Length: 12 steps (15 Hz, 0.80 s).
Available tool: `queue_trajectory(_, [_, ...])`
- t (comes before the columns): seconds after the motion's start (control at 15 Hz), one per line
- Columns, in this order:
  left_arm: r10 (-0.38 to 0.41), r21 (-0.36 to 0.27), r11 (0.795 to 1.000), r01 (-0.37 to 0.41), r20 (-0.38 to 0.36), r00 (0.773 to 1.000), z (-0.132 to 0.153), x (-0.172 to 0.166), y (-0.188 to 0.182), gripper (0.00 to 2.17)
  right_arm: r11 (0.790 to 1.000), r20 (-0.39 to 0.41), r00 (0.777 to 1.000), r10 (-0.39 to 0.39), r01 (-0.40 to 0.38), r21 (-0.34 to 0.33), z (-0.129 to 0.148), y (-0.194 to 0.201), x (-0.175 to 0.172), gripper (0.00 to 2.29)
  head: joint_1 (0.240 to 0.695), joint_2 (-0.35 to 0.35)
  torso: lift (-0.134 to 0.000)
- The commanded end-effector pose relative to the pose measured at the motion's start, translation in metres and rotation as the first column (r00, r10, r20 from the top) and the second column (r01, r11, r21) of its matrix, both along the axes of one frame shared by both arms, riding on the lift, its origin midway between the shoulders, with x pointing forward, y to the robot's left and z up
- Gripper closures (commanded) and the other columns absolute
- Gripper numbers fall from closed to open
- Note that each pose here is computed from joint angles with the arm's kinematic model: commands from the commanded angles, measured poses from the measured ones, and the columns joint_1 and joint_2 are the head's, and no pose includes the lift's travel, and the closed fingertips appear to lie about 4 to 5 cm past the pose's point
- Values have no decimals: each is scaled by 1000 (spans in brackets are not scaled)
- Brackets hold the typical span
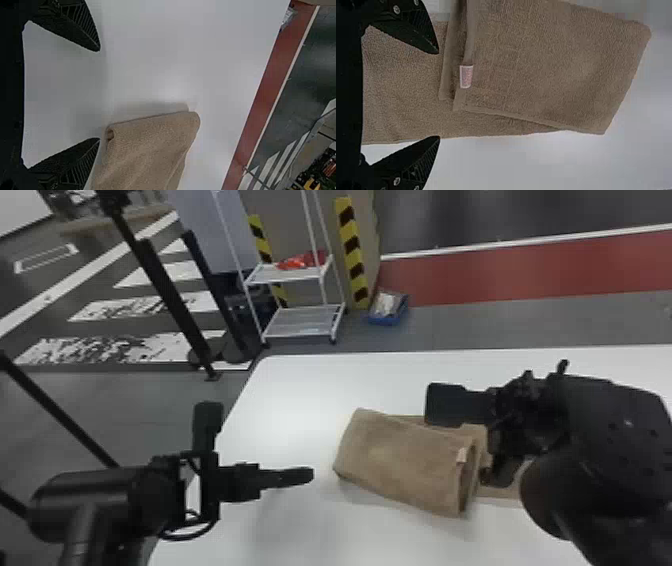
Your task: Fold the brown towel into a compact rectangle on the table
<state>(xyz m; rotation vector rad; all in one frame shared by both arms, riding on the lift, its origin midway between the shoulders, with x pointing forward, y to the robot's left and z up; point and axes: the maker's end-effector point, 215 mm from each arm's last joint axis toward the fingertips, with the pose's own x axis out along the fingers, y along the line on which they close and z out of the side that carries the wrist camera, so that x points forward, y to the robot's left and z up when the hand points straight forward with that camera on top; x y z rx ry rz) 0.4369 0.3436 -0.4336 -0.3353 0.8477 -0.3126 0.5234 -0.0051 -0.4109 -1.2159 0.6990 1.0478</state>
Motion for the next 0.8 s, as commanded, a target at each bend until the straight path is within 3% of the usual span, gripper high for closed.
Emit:
queue_trajectory(0.0, [4,3,1000,-4,6,1000,0,1,3,80,998,-15,998,62,-62,-29,4,7,-1,130,695,350,-128])
queue_trajectory(0.33, [8,-2,1000,-8,6,1000,-3,3,3,80,991,-16,995,99,-100,-84,-2,4,8,164,695,350,-128])
queue_trajectory(0.73, [22,4,1000,-22,13,1000,-7,6,13,80,994,-17,995,95,-95,-50,7,12,7,174,695,350,-128])
